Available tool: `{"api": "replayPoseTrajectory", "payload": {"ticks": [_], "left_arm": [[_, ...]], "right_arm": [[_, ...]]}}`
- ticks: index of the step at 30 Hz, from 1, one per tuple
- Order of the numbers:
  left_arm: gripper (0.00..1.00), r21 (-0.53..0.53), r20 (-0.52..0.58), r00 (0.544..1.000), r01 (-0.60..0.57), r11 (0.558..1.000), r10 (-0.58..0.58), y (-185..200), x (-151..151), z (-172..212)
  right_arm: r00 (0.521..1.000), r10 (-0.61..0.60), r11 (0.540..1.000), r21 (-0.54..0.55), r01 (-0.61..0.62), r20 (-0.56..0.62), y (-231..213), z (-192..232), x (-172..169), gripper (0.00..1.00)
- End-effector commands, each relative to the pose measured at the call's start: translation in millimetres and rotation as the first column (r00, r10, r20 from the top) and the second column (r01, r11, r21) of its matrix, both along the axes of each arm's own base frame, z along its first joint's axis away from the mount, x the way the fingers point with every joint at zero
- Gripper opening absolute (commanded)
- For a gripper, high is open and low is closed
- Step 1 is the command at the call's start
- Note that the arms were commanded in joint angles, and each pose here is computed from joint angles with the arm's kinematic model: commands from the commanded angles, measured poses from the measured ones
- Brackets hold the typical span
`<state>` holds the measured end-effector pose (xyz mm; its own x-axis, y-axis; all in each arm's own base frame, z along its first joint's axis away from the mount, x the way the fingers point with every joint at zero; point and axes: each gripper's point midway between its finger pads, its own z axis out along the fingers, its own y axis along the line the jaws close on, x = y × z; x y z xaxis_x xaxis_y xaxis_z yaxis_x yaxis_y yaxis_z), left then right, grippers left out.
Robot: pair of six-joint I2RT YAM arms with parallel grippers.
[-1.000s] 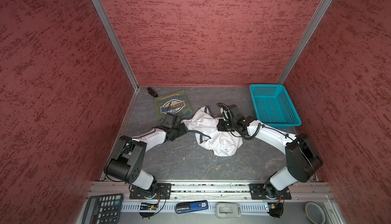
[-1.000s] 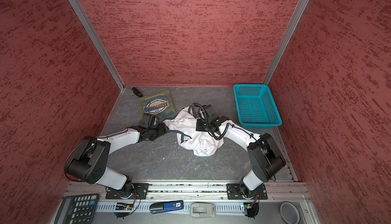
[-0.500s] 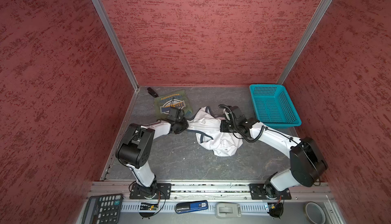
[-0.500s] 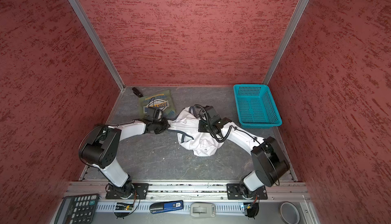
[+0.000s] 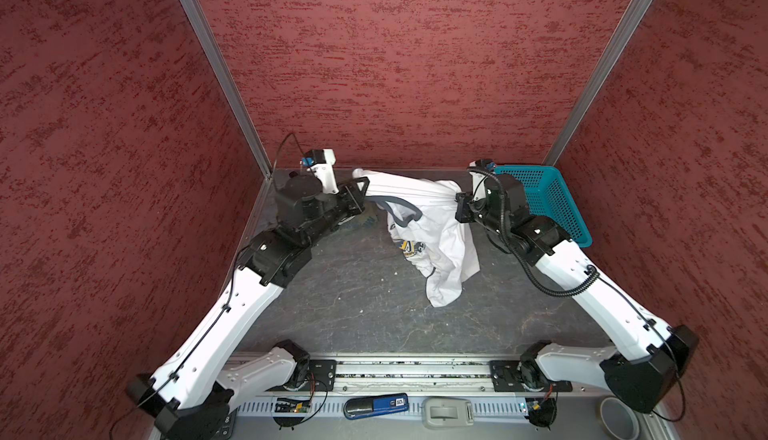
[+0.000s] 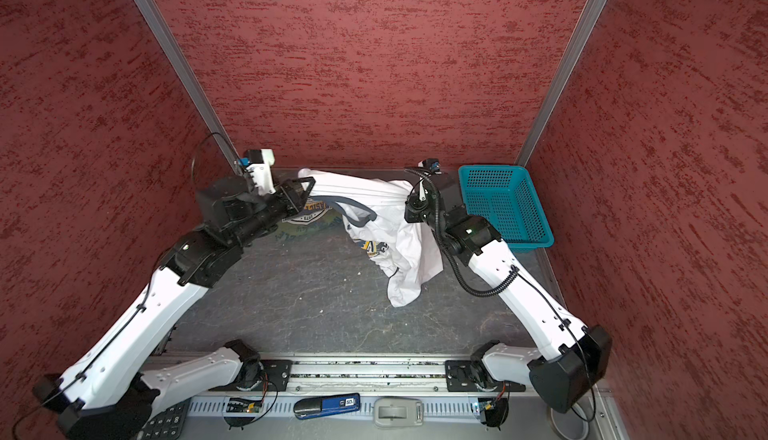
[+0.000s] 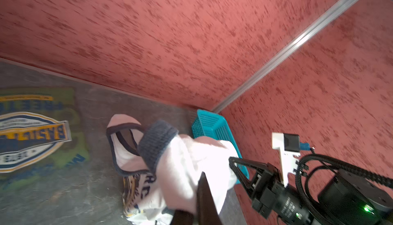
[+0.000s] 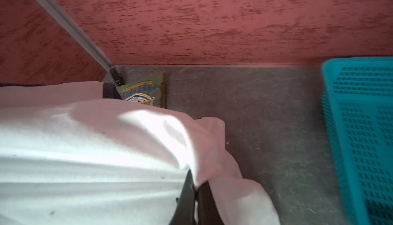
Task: Fold and stack the tank tops
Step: 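Stretch the white tank top between both grippers along the far table edge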
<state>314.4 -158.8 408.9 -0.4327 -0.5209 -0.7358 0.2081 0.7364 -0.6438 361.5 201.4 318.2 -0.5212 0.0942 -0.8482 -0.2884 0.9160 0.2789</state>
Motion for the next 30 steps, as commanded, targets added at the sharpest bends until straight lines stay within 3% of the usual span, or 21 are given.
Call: {"api": "replayPoseTrajectory", "payload": {"ticks": [1, 3, 6, 9, 16, 19, 23, 25, 28, 30], "left_arm": [[0.0, 0.134, -0.216, 0.962, -0.143, 0.981, 0.17, 46, 19, -78], [0.0, 0.154, -0.273, 0.938, -0.178, 0.972, 0.215, 66, 20, -99], [0.0, 0.184, -0.35, 0.896, -0.22, 0.958, 0.273, 95, 19, -129], [0.0, 0.198, -0.395, 0.868, -0.241, 0.95, 0.302, 115, 16, -153], [0.0, 0.189, -0.458, 0.831, -0.256, 0.948, 0.316, 134, 11, -192], [0.0, 0.19, -0.458, 0.83, -0.257, 0.947, 0.317, 137, 13, -194], [0.0, 0.181, -0.46, 0.833, -0.252, 0.951, 0.308, 138, 19, -191], [0.0, 0.174, -0.454, 0.838, -0.25, 0.952, 0.303, 137, 22, -185], [0.0, 0.164, -0.433, 0.85, -0.252, 0.954, 0.299, 139, 29, -169], [0.0, 0.145, -0.408, 0.863, -0.26, 0.955, 0.297, 142, 36, -148]], "right_arm": [[0.989, 0.052, 0.999, 0.014, -0.05, -0.141, 21, -52, 15, 0.46], [0.976, -0.012, 1.0, -0.029, 0.006, -0.219, 17, -79, 23, 0.66], [0.959, -0.075, 0.994, -0.093, 0.052, -0.272, 2, -106, 17, 0.76], [0.944, -0.013, 0.999, -0.041, 0.0, -0.329, 3, -129, -14, 0.78], [0.848, 0.024, 1.0, 0.009, -0.022, -0.529, -9, -204, -103, 0.78], [0.818, 0.094, 0.995, 0.091, -0.051, -0.568, 5, -219, -126, 0.78], [0.806, 0.158, 0.985, 0.145, -0.091, -0.57, 29, -229, -129, 0.76], [0.802, 0.106, 0.994, 0.088, -0.067, -0.587, 26, -242, -121, 0.67], [0.832, -0.082, 0.992, -0.121, 0.018, -0.549, 1, -240, -95, 0.22], [0.889, -0.195, 0.967, -0.235, 0.103, -0.414, -21, -198, -71, 0.01]]}}
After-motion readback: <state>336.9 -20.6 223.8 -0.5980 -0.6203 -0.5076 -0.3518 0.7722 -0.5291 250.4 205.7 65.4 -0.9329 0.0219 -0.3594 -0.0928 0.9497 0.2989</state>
